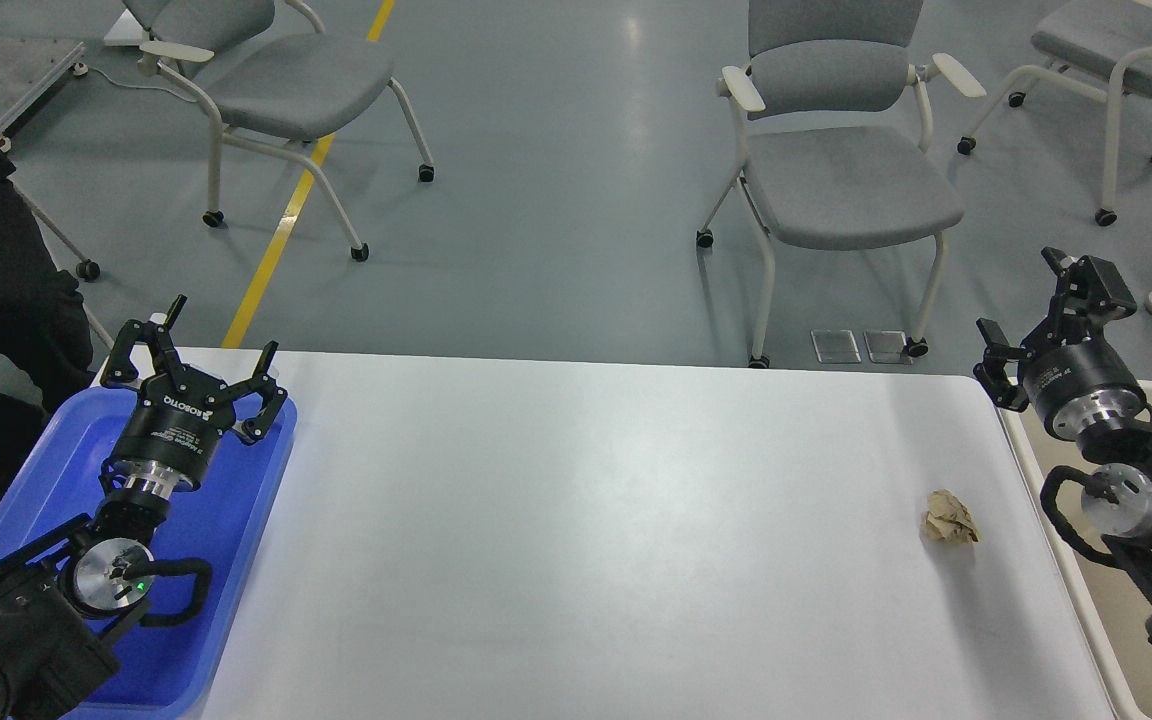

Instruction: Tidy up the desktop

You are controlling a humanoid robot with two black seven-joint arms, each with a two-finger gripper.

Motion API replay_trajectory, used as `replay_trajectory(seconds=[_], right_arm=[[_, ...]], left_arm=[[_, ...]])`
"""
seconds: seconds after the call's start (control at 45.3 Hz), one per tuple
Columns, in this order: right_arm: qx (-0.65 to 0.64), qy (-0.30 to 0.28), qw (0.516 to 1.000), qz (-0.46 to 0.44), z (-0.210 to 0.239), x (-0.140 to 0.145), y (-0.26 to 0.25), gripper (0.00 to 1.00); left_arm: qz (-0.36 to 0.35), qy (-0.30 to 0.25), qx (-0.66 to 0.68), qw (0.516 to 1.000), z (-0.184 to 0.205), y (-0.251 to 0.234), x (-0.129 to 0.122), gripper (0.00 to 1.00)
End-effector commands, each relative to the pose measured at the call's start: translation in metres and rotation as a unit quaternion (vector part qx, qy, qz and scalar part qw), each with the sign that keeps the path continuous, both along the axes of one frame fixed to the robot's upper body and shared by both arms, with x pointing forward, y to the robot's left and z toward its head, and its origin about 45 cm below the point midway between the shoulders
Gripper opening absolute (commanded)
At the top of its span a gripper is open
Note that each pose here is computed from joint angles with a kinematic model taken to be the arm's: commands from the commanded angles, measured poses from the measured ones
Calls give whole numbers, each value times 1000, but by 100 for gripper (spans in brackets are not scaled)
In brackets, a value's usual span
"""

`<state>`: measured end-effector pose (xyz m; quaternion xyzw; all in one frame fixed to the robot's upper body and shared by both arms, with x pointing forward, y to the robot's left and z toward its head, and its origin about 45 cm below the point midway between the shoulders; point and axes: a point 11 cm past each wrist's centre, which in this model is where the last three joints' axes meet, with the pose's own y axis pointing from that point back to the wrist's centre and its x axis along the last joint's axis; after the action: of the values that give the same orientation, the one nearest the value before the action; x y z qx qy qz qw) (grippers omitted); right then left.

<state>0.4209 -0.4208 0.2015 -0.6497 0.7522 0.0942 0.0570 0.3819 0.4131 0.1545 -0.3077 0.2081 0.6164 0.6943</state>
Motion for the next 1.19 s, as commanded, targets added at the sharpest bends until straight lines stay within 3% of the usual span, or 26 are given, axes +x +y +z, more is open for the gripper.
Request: replay_trajectory(seconds=[0.0, 1.17], right_arm=[[0, 0, 1000, 0, 0, 0, 0, 100], [-8, 9, 1000, -14, -4, -6, -14, 100]], left_arm=[[1, -1, 0, 1000, 0, 0, 0, 98], [0, 0, 0, 1000, 0, 0, 0, 98]])
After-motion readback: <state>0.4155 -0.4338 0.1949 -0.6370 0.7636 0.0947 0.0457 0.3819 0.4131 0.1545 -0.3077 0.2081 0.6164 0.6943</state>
